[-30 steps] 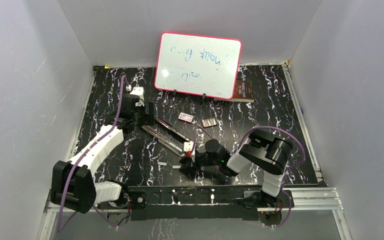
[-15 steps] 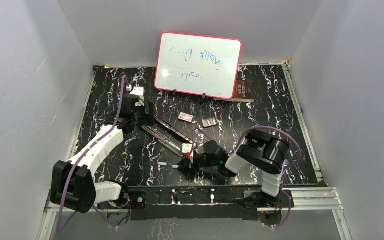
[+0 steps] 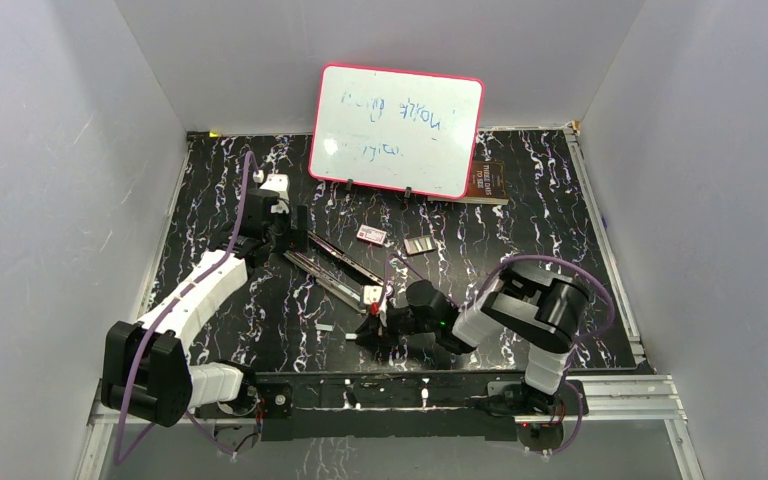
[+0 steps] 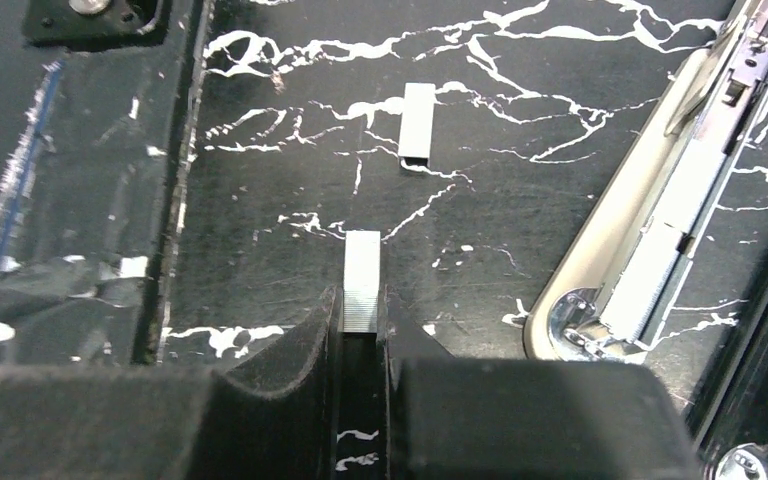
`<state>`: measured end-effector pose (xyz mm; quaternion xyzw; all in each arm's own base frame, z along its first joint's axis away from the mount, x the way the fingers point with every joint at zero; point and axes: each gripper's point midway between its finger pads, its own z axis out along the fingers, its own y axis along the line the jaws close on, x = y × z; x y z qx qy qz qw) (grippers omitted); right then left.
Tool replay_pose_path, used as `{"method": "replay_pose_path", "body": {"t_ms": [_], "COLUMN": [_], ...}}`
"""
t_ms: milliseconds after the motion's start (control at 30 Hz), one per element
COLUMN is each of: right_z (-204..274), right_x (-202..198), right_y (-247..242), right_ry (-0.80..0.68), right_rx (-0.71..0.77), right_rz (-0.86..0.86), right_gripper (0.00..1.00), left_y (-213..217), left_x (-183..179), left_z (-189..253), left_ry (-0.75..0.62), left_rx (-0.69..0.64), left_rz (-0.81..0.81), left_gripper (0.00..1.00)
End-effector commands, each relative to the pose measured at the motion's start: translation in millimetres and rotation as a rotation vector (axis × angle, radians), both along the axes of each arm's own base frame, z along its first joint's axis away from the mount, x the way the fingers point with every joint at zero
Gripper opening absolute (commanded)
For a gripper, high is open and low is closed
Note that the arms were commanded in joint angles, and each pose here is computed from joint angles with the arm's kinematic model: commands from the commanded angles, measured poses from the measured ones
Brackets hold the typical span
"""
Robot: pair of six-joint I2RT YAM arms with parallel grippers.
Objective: Load the staples into the stapler
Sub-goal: Pick up the staple from the center of the board.
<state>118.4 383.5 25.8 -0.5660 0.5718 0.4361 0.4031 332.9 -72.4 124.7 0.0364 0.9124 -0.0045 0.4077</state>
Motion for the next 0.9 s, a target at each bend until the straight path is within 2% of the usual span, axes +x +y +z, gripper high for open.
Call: {"method": "replay_pose_path", "body": {"t_ms": [0, 167, 333, 467, 567, 667, 867], "right_z": [69, 131, 156, 159, 152, 138, 121], "right_x": [1, 11, 42, 89, 111, 122, 130], "right_y": [23, 32, 14, -16, -25, -25, -19], "right_ry": [0.003, -0.060, -0.100, -0.014, -0.019, -0.013, 0.009], "right_rx": [0.150, 0.276, 0.308, 0.318, 0.239, 0.155, 0.112], "right_rz": [0.018, -0.011, -0.156, -0.313, -0.389, -0.429, -0.443], "right_gripper": [0.00, 0.00, 0.00, 0.00, 0.00, 0.00, 0.00], "left_y": [5, 6, 5, 8, 8, 7, 10], "left_x": [-1, 0, 2, 2, 1, 2, 1], "left_z": [7, 6, 2, -5, -10, -13, -17], "left_ry": [-0.021, -0.022, -0.010, 0.011, 0.027, 0.035, 0.050], "left_rx": [0.010, 0.010, 0.014, 0.051, 0.056, 0.053, 0.081], "left_rz": [0.013, 0.017, 0.010, 0.002, -0.007, -0.010, -0.010], "left_gripper": [0.90, 0.90, 0.90, 0.91, 0.91, 0.91, 0.91]}}
